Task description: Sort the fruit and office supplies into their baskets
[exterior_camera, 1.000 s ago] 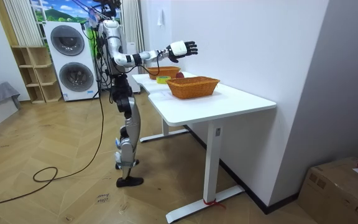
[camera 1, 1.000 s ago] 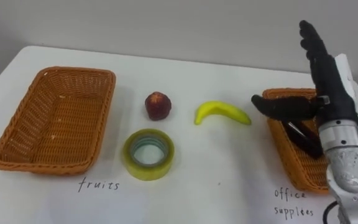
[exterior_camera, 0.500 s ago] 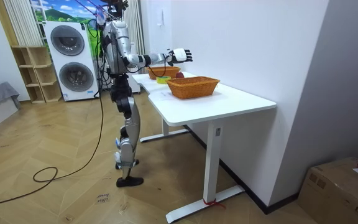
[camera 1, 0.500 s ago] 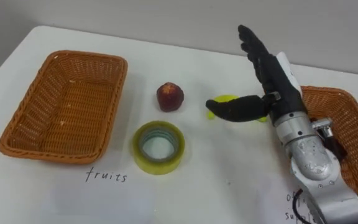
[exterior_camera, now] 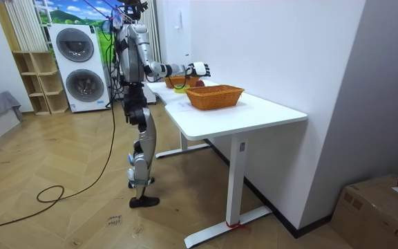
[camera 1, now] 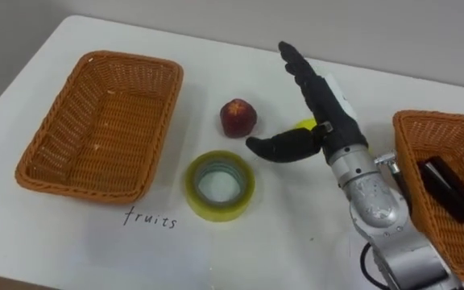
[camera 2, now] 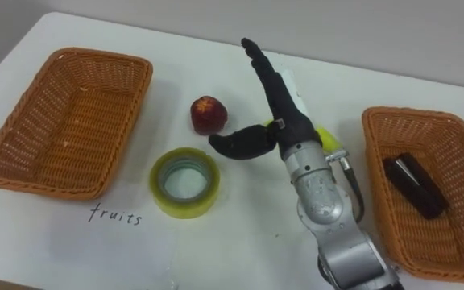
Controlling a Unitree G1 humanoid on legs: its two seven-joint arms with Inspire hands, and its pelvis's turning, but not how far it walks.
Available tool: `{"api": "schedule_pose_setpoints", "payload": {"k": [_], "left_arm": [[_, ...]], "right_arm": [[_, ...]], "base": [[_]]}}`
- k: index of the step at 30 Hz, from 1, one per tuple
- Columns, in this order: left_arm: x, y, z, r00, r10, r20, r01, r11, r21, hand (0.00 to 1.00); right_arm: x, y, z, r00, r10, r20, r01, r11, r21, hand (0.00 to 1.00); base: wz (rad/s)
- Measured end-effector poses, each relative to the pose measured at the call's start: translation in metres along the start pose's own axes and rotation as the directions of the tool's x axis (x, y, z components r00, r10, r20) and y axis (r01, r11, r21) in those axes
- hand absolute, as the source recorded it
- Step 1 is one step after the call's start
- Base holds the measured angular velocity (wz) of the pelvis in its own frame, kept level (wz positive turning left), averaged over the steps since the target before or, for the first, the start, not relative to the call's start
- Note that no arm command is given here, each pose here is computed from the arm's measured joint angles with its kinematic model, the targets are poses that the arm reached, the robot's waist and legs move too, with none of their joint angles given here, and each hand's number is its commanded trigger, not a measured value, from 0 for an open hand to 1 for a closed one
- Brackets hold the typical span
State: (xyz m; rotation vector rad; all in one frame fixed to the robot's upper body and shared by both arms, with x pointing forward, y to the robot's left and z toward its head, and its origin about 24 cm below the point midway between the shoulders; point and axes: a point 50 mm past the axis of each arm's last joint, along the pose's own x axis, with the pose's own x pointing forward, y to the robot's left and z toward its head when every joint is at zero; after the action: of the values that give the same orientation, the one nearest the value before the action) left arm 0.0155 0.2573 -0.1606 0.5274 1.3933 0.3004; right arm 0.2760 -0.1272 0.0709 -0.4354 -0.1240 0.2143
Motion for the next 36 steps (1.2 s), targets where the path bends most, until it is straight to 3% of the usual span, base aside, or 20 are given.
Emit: {"api": "schedule_pose_setpoints", "payload": {"k": [36], "left_arm": [[-0.001, -0.002, 0.009, 0.999, 0.0, 0.032, 0.0, 1.0, 0.001, 0.0]], "right_arm": [[0.003, 0.033, 0.006, 0.994, 0.108, 0.016, -0.104, 0.985, -0.138, 0.0]], "base": [[0.0]]}}
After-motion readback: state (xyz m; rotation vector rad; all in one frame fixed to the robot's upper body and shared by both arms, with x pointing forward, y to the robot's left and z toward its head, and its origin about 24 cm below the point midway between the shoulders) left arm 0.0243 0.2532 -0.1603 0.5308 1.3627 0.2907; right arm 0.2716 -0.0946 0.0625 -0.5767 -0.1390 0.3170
